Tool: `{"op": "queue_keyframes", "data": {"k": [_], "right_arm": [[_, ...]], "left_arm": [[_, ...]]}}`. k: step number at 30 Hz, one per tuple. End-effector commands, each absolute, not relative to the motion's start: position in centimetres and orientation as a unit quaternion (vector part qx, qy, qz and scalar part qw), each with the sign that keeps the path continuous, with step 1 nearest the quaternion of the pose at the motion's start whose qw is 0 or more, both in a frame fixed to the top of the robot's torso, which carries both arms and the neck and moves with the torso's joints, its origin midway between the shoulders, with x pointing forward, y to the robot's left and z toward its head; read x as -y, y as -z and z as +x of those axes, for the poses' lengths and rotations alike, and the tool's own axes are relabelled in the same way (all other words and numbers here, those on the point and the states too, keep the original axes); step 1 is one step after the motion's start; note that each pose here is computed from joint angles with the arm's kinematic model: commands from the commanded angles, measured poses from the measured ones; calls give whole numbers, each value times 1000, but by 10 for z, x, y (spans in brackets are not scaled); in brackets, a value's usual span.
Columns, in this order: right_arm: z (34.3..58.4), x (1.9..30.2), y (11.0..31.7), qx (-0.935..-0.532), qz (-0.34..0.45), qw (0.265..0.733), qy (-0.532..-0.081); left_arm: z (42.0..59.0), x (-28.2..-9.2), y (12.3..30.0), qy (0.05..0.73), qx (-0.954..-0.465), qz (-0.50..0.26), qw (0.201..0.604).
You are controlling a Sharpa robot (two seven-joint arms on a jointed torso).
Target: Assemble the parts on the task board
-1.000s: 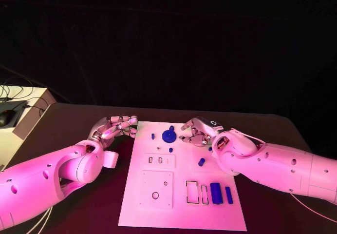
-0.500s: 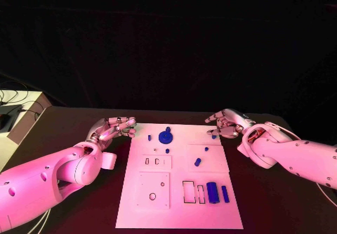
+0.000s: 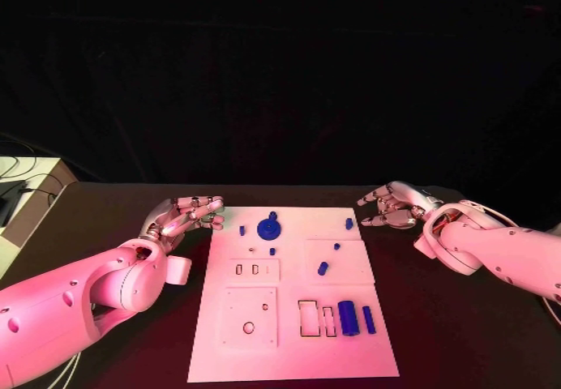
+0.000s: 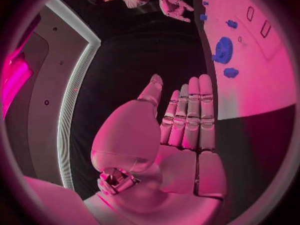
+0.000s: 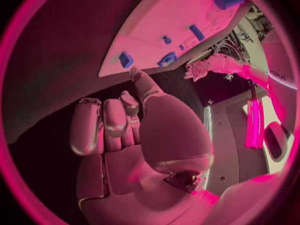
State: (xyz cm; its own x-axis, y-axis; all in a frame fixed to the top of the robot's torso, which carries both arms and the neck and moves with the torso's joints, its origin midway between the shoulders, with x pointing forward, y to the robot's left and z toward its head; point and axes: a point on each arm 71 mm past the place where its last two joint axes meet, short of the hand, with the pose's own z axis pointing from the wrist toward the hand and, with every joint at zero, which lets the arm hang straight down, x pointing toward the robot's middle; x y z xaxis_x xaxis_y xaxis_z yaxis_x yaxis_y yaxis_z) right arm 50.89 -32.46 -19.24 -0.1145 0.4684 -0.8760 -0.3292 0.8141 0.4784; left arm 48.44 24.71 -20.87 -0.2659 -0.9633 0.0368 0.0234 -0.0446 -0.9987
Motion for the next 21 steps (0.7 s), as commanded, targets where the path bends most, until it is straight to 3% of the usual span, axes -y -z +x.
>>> {"op": "queue_keyframes", "data": {"k": [1,21], "right_arm": [[509,324,195,-679,51,659,-319],[516,316,224,-700,77,643,-300]], "left_arm": [[483,-244,207,594,-542,-422,419],[483,-245,200,601,-537,-419,418]]}}
